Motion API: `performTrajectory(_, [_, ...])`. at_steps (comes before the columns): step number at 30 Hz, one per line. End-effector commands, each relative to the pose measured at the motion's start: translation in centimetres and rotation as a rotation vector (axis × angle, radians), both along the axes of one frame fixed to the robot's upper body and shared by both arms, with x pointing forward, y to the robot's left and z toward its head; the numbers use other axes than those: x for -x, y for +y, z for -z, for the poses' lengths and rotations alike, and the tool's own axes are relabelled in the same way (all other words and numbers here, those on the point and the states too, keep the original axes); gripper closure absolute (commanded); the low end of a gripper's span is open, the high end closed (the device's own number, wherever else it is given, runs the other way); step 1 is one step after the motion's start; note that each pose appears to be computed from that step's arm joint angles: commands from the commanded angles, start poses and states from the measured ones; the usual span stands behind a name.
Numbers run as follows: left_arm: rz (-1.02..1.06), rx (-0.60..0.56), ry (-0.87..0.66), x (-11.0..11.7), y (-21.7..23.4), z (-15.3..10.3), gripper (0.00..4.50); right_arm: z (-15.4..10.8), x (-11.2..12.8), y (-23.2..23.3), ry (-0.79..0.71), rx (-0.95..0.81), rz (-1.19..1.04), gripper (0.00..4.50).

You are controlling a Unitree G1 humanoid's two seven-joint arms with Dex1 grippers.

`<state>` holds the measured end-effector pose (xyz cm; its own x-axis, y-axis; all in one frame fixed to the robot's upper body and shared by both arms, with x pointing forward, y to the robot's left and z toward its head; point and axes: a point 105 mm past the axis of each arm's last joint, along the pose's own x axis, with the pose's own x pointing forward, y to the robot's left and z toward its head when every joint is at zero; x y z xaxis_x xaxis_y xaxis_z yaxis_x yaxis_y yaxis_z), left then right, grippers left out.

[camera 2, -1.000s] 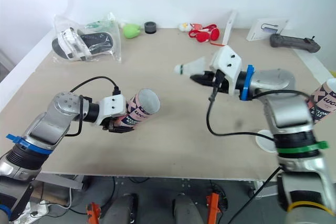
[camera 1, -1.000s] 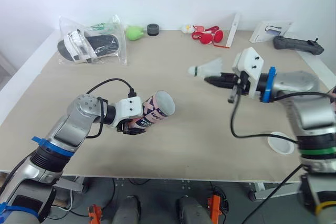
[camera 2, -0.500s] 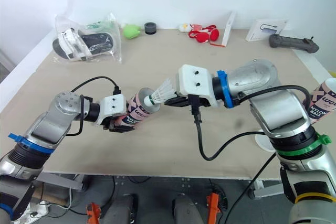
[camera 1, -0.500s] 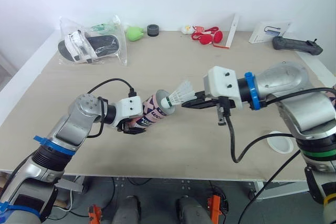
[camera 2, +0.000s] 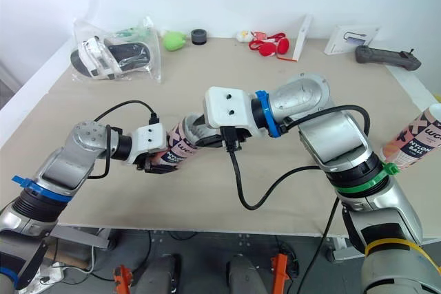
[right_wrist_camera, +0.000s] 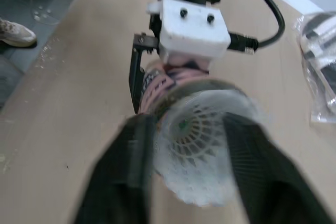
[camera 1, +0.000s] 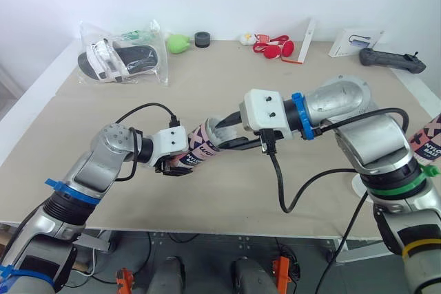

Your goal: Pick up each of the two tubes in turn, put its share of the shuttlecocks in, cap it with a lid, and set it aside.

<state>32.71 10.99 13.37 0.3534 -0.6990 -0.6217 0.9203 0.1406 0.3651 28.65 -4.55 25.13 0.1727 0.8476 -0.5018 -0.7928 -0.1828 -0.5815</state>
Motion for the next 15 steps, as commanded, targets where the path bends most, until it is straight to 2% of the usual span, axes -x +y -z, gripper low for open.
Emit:
performTrajectory(1, [0.01,-0.011,0.043,0.6,-0.5,1.5,1.43,-2.1,0.5,-0.1,-0.049,-0.021,-0.028,0.49])
performTrajectory(2, [0.01,-0.011,0.044,0.6,-0.5,1.5,1.43,-2.2,0.4,-0.2,-0.047,-0.02,-0.026,0.05])
performTrajectory(3, [0.01,-0.01,0.044,0.6,-0.5,1.5,1.43,-2.4,0.2,-0.3,-0.045,-0.021,-0.02,0.05])
performTrajectory(5, [0.01,-0.01,0.044,0.6,-0.5,1.5,1.43,-2.5,-0.4,-0.4,-0.042,-0.02,-0.011,0.51])
performTrajectory(6, [0.011,-0.01,0.044,0.5,-0.5,1.5,1.43,-2.5,-0.8,-0.3,-0.036,-0.017,-0.009,1.08])
performTrajectory(8, [0.012,-0.01,0.043,0.5,-0.5,1.5,1.43,-2.3,-1.4,0.0,-0.03,-0.01,-0.009,1.9])
performTrajectory(9, [0.014,-0.01,0.042,0.5,-0.6,1.5,1.43,-2.1,-1.7,0.3,-0.024,-0.009,-0.015,2.6])
performTrajectory(10, [0.016,-0.009,0.043,0.5,-0.7,1.5,1.43,-1.8,-1.9,0.8,-0.015,-0.007,-0.022,2.6])
performTrajectory(13, [0.021,-0.007,0.043,0.6,-0.8,1.5,1.43,-0.6,-2.7,1.7,-0.009,0.028,-0.033,3.87])
performTrajectory(14, [0.022,-0.007,0.044,0.6,-0.9,1.5,1.43,0.0,-2.9,2.0,-0.01,0.047,-0.037,4.43])
performTrajectory(15, [0.023,-0.007,0.044,0.6,-0.9,1.5,1.43,0.7,-3.0,2.5,-0.008,0.069,-0.046,4.43])
